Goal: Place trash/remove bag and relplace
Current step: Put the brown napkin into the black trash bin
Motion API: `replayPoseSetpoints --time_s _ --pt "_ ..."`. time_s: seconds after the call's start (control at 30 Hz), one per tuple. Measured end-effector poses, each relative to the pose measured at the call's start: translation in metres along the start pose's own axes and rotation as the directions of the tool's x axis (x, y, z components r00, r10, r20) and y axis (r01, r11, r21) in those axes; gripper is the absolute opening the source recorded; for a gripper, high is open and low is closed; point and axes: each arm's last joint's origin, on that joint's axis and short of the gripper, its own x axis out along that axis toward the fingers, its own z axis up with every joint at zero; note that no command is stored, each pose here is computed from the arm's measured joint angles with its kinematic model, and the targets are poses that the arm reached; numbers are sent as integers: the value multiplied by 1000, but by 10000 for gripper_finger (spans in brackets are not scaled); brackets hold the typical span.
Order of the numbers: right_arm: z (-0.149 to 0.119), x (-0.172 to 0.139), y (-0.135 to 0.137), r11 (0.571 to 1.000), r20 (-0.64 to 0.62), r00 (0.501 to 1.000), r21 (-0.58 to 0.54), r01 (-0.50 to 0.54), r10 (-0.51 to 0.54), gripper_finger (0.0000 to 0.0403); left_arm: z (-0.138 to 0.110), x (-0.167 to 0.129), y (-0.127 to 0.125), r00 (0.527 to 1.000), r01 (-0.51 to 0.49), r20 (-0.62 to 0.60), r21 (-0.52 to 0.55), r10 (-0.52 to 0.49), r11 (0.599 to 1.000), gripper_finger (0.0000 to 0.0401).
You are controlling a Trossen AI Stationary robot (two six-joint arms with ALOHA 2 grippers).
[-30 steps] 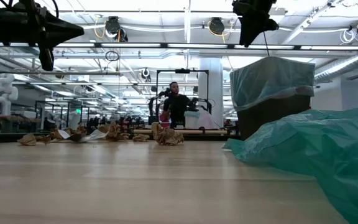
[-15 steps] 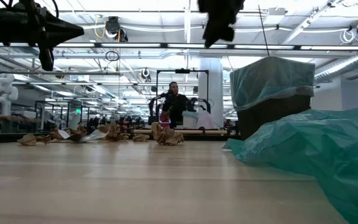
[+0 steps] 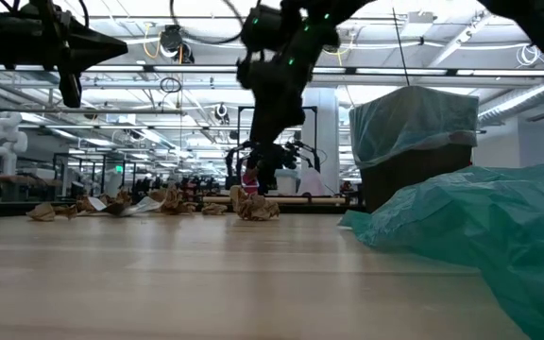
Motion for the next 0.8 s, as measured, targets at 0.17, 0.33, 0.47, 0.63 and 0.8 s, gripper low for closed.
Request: replayPoseSetpoints --time_s 0.17,0.33,0.47,0.63,0.8 --pt "-1 35 4 998 -25 998 -18 63 -64 295 0 0 0 1000 0 0 0 0 1000 20" --pt "-6 68 3 998 -67 996 21 62 -60 296 0 0 0 1000 0 0 0 0 1000 20" --pt "-13 88 -1 993 -120 991 87 77 -67 273 0 0 0 1000 -1 0 1 1 1000 20" --pt "-16 95 -2 991 -138 988 98 89 -75 161 0 0 0 1000 0 0 1 0 1000 20" --pt "-12 77 1 997 -118 993 68 35 -27 18 0 0 0 1000 -1 -1 1 1 1000 20"
